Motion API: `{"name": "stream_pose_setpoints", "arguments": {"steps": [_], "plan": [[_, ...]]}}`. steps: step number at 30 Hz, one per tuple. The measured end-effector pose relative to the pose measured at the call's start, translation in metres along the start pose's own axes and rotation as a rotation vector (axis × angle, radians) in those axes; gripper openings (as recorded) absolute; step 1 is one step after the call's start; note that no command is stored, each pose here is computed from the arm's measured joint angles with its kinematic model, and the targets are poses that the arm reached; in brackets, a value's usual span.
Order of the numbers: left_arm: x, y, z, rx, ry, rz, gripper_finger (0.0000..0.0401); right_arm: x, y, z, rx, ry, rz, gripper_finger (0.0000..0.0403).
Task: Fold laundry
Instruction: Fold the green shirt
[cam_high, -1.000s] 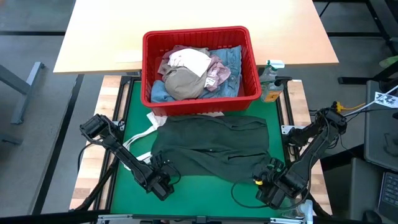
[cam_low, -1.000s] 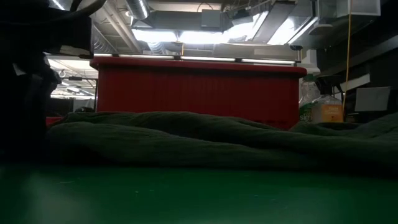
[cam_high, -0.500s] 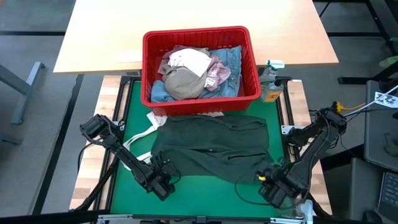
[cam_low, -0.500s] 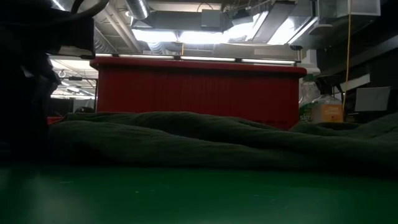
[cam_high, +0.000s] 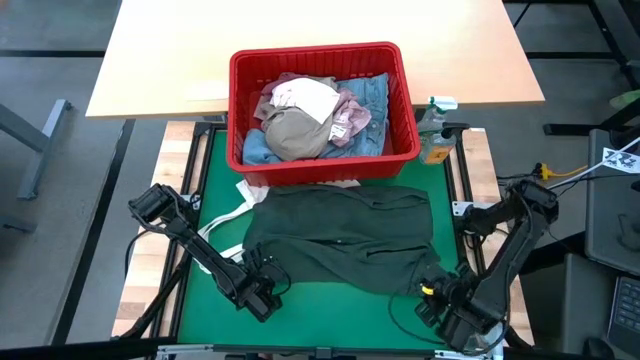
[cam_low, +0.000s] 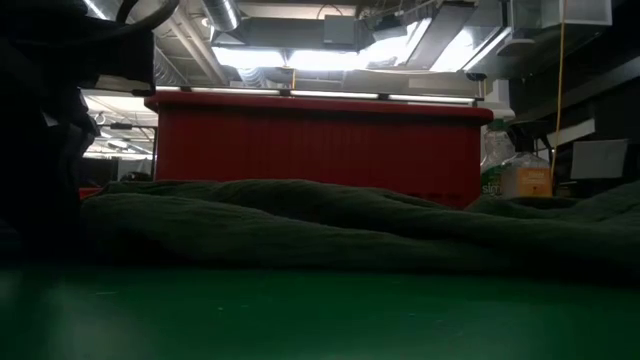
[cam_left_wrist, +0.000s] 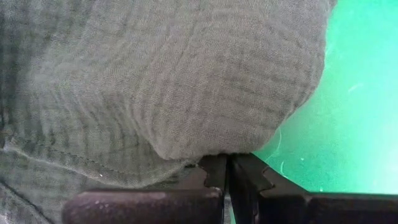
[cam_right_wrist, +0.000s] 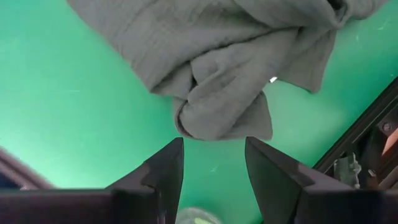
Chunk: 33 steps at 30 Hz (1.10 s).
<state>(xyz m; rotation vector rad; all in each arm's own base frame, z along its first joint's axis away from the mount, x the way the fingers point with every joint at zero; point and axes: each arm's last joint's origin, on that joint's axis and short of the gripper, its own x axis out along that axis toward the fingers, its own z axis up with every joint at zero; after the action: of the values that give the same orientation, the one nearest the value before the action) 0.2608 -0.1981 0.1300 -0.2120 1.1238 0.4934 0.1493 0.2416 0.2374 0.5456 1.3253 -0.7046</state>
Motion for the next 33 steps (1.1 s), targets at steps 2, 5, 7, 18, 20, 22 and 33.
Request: {"name": "stream_pose_setpoints", "arguments": {"steps": [2, 5, 7, 18, 20, 22, 33], "plan": [[0.0, 0.0, 0.0, 0.0, 0.0, 0.0, 0.0002, 0.007, 0.003, -0.002, -0.005, -0.006, -0.027, 0.017], [0.0, 0.0, 0.0, 0.0, 0.0, 0.0, 0.0002, 0.015, 0.008, -0.005, -0.01, -0.014, -0.055, 0.017], [0.0, 0.0, 0.0, 0.0, 0.0, 0.0, 0.0002, 0.019, 0.01, -0.006, -0.011, -0.018, -0.072, 0.017], [0.0, 0.0, 0.0, -0.002, -0.002, -0.005, 0.0002, 0.033, 0.017, -0.009, -0.019, -0.088, -0.09, 0.017], [0.0, 0.0, 0.0, 0.001, -0.002, -0.005, 0.0002, 0.037, 0.019, -0.01, -0.029, -0.099, -0.098, 0.017], [0.0, 0.0, 0.0, 0.004, -0.002, -0.005, 0.0002, 0.043, 0.022, -0.012, -0.033, -0.102, -0.114, 0.017], [-0.001, 0.0, 0.0, 0.003, 0.02, -0.02, 0.0001, 0.062, 0.027, -0.017, -0.106, -0.103, -0.189, 0.0094]]}}
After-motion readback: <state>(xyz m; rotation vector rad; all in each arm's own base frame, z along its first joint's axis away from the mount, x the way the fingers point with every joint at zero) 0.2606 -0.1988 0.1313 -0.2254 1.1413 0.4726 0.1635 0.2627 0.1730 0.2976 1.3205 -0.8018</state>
